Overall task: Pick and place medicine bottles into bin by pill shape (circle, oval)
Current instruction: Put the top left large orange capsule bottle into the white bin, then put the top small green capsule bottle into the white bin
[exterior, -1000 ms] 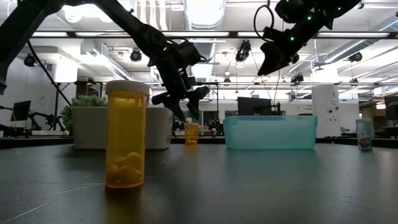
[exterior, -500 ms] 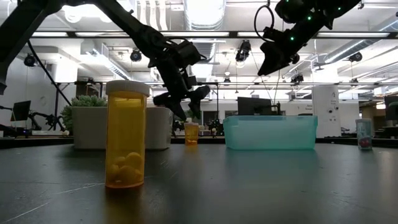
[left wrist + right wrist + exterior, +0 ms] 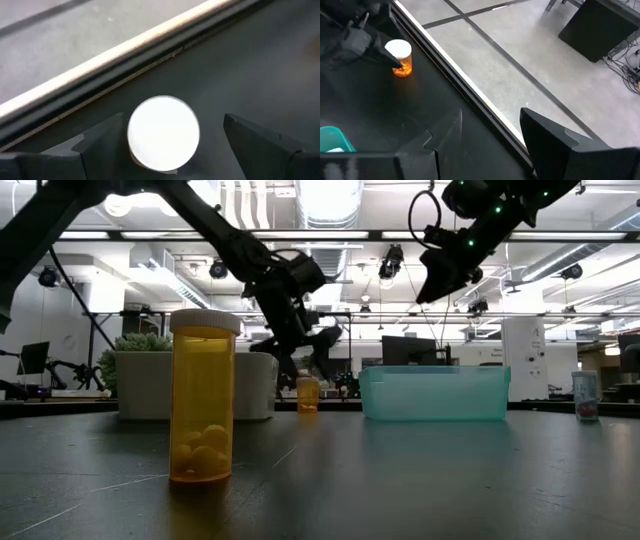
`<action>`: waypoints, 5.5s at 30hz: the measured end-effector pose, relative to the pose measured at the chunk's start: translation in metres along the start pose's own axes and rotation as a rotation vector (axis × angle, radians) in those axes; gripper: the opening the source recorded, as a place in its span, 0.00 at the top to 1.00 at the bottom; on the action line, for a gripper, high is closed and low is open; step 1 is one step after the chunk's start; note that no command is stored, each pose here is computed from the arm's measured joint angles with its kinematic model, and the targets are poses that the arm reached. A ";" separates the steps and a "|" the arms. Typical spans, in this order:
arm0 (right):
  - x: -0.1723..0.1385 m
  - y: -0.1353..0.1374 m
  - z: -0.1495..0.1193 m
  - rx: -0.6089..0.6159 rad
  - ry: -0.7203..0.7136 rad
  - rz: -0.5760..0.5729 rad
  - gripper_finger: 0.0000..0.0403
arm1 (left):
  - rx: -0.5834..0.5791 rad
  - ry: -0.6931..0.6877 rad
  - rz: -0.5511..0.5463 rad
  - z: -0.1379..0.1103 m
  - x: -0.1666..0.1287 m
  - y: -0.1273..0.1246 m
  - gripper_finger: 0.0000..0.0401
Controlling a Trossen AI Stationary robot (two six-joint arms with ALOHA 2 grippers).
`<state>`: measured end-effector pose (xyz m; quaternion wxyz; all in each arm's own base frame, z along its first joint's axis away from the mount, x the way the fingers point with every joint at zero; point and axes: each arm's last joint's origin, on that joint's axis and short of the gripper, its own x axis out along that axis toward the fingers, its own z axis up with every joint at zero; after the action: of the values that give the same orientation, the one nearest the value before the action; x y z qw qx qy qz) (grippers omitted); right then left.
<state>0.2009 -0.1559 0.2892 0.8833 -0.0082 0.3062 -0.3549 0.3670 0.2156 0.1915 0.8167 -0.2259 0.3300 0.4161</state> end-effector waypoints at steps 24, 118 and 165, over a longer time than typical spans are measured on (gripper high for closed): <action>0.000 0.001 -0.004 -0.006 0.040 0.006 0.52 | -0.001 -0.017 -0.016 0.002 -0.010 -0.007 0.54; 0.009 0.007 -0.023 0.043 0.064 0.058 0.52 | 0.285 0.098 -0.107 -0.147 -0.144 0.026 0.45; 0.004 0.020 -0.041 0.151 0.262 0.098 0.52 | 0.524 -0.320 -0.382 -0.088 -0.221 0.022 0.37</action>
<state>0.1927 -0.1353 0.2494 0.8501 0.1196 0.3915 -0.3311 0.2216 0.0538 0.2907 0.9512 0.0012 0.2453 0.1872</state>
